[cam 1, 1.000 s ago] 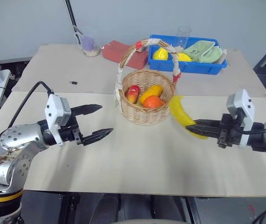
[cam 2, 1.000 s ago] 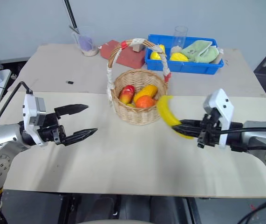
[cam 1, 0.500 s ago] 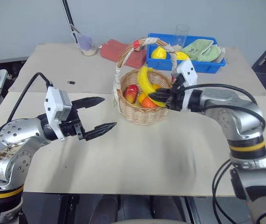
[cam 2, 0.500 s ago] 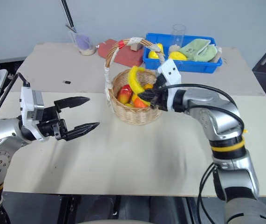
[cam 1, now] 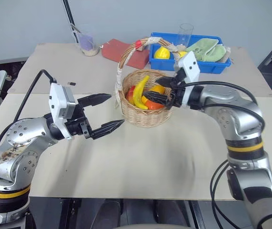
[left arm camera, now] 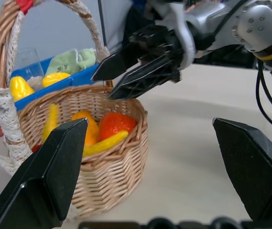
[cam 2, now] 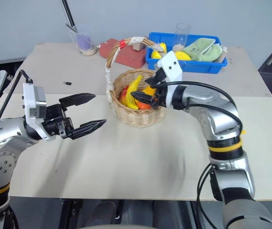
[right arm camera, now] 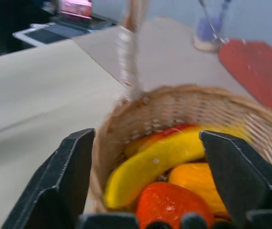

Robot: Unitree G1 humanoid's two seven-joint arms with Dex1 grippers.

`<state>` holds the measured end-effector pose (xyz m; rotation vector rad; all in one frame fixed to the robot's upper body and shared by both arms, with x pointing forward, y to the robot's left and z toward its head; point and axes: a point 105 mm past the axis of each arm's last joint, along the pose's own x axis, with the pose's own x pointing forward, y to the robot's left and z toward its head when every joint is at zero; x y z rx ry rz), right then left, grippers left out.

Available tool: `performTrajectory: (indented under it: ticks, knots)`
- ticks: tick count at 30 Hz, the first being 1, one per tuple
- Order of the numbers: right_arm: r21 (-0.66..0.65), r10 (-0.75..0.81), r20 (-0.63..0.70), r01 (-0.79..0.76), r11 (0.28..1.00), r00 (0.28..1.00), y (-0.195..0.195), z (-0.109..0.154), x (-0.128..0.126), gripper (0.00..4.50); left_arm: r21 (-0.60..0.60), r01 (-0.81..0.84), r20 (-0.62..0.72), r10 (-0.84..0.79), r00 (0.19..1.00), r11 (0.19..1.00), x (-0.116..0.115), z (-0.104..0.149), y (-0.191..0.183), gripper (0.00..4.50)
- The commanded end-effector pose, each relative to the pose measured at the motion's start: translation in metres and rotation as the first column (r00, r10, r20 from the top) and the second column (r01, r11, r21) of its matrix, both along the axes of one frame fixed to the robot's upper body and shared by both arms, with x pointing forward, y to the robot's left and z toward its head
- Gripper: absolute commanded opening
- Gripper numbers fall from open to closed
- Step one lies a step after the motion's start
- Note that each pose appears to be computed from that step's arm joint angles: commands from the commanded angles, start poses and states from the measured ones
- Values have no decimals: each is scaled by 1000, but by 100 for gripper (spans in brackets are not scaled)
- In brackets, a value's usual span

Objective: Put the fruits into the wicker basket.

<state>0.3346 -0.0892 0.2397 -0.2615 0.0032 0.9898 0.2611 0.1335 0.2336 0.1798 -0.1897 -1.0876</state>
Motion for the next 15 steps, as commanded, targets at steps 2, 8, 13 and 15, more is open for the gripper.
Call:
performTrajectory:
  ticks: [2,8,13,15]
  knots:
    - [-5,-18,62,18,1000,998,-27,6,-23,386,-16,15,25,-15,1000,1000,-4,9,-1,450]
    - [79,-360,88,354,932,929,-64,-9,21,386,-18,47,22,-46,999,999,-1,9,-10,450]
    - [148,-417,102,401,904,903,-64,-7,54,386,-5,70,37,-70,997,998,1,11,-16,450]
    - [162,-415,103,396,904,904,-61,-6,63,386,-7,74,43,-73,996,997,1,13,-18,450]
